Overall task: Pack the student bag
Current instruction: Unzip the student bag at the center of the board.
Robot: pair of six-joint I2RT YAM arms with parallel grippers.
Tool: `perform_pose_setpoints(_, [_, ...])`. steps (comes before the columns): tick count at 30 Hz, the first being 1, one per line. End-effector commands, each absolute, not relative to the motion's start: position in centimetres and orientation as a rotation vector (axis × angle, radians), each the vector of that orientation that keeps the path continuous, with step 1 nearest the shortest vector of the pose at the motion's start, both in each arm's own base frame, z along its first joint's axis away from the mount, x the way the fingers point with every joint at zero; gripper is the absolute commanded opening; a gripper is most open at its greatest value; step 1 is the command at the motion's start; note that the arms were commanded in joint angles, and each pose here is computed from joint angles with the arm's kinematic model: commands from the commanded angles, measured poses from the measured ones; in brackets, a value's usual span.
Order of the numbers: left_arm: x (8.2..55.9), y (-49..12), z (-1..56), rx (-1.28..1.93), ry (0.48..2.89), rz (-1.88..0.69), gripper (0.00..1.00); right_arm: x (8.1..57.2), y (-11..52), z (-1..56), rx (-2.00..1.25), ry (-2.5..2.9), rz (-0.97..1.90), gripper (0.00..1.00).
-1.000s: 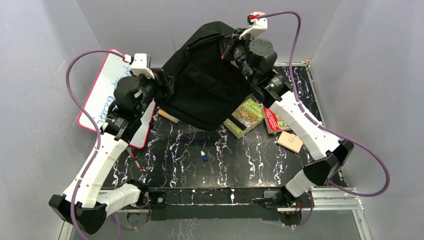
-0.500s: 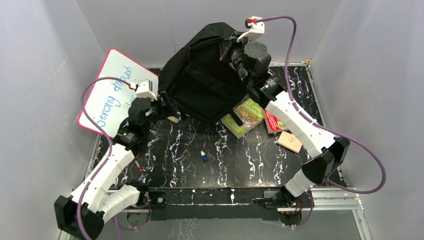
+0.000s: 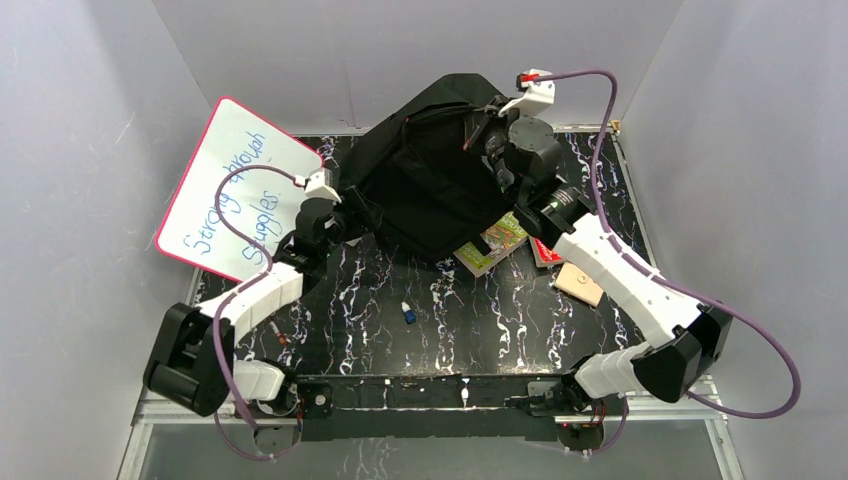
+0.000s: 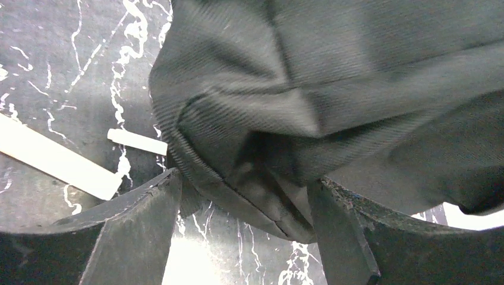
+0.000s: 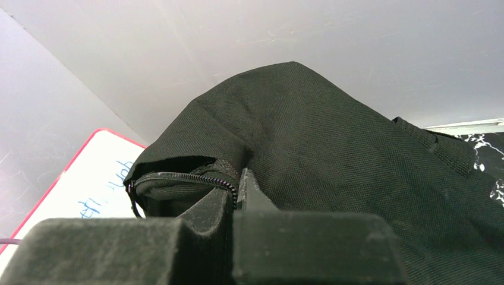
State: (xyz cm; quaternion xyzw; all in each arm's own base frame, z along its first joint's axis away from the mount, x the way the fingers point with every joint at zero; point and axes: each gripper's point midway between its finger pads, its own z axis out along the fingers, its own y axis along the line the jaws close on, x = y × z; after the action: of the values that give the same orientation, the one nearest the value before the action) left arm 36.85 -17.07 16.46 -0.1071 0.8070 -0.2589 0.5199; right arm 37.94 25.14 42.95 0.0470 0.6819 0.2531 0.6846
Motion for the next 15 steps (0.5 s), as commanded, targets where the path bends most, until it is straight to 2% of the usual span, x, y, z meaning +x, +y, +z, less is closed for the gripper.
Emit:
perform_pose_setpoints(1, [38.3,-18.4,17.0,-0.312,1.859,-0.728,0.74,35.8,22.2,50.0,0.231,1.303,0.664,0.0])
perform_pose_setpoints(9, [40.1,-21.8,17.2,-0.254,1.838,-0.897,0.71,35.1,21.6,48.9,0.228,1.322,0.65,0.0])
perform_pose_setpoints(12, [40.6,-23.2,17.7,-0.214,1.828,-0.968,0.63,34.8,21.3,48.7,0.226,1.325,0.649,0.0])
perform_pose_setpoints(15, [41.0,-24.5,17.9,-0.181,1.837,-1.03,0.49,34.6,20.9,48.5,0.23,1.325,0.643,0.0])
